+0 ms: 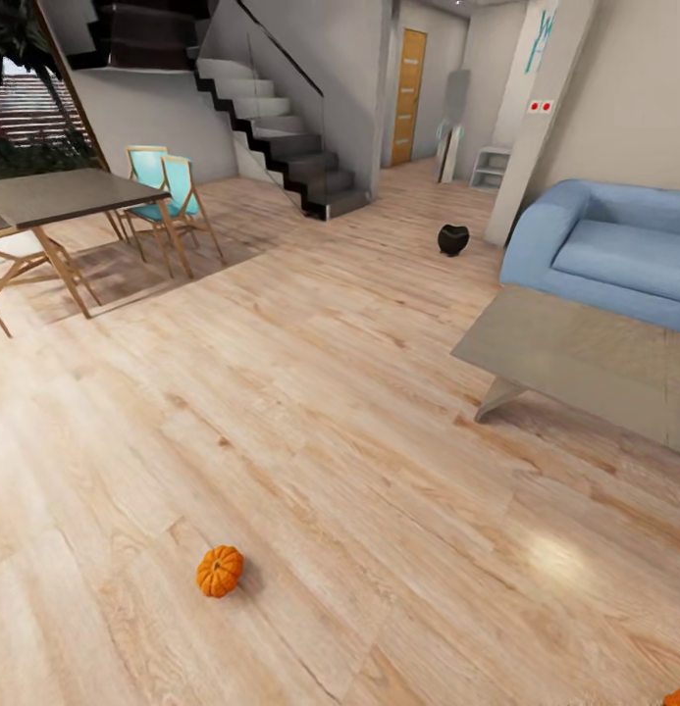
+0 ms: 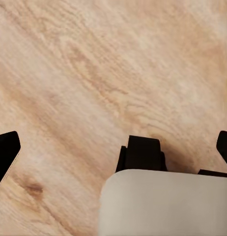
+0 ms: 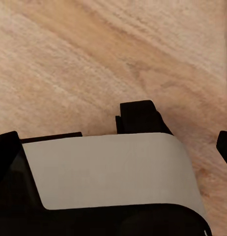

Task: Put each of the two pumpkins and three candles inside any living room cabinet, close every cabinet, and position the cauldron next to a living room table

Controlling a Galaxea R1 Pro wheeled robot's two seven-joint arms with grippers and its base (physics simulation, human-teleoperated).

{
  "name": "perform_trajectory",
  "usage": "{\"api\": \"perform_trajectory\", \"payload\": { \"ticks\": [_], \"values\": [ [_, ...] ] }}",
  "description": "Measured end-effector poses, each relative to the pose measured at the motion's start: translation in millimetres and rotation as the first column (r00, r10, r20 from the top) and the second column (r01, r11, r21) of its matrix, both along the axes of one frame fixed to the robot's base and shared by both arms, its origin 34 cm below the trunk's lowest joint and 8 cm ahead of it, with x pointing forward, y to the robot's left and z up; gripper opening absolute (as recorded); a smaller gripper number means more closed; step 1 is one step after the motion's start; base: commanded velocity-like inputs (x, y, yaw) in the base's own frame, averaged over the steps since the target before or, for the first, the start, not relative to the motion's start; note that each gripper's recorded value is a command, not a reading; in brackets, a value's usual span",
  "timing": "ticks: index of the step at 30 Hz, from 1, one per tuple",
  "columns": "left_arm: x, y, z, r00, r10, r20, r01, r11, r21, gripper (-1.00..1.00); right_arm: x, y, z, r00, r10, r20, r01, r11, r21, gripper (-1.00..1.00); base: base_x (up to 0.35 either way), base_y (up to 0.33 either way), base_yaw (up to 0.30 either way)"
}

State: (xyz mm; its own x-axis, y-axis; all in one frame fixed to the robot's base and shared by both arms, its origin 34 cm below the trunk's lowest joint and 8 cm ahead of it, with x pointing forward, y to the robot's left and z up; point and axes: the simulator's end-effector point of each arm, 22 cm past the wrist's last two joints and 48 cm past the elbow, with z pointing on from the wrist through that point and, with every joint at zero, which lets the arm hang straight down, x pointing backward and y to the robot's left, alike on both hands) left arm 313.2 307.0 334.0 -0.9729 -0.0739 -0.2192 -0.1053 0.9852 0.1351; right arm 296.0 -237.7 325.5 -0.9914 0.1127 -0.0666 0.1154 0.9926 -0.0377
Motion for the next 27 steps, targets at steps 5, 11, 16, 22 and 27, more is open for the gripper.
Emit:
{"api": "perform_trajectory", "payload": {
  "ticks": [5,11,16,22,27],
  "values": [
    [2,0,1,1.000,0.000,0.004,0.000,1.000,0.000,1.00,2,0,1,1.000,0.000,0.004,0.000,1.000,0.000,1.00,0.134,0.000,-0.281],
    [3,0,2,1.000,-0.001,0.009,0.001,1.000,0.000,1.00,4,0,2,1.000,0.000,0.010,0.000,1.000,-0.001,1.00,0.178,0.000,-0.276],
    [4,-1,2,1.000,-0.002,0.011,0.002,1.000,-0.001,1.00,5,-1,2,1.000,0.000,0.012,0.000,1.000,-0.002,1.00,0.301,0.000,-0.142],
    [4,-1,2,1.000,-0.002,0.010,0.002,1.000,-0.001,1.00,4,-8,2,1.000,0.000,0.011,0.001,1.000,-0.011,1.00,0.327,0.000,-0.016],
    [4,-2,2,1.000,-0.003,0.010,0.003,1.000,-0.002,1.00,3,-20,2,1.000,0.006,0.008,-0.006,1.000,-0.027,1.00,0.329,0.000,-0.001]
  ]
}}
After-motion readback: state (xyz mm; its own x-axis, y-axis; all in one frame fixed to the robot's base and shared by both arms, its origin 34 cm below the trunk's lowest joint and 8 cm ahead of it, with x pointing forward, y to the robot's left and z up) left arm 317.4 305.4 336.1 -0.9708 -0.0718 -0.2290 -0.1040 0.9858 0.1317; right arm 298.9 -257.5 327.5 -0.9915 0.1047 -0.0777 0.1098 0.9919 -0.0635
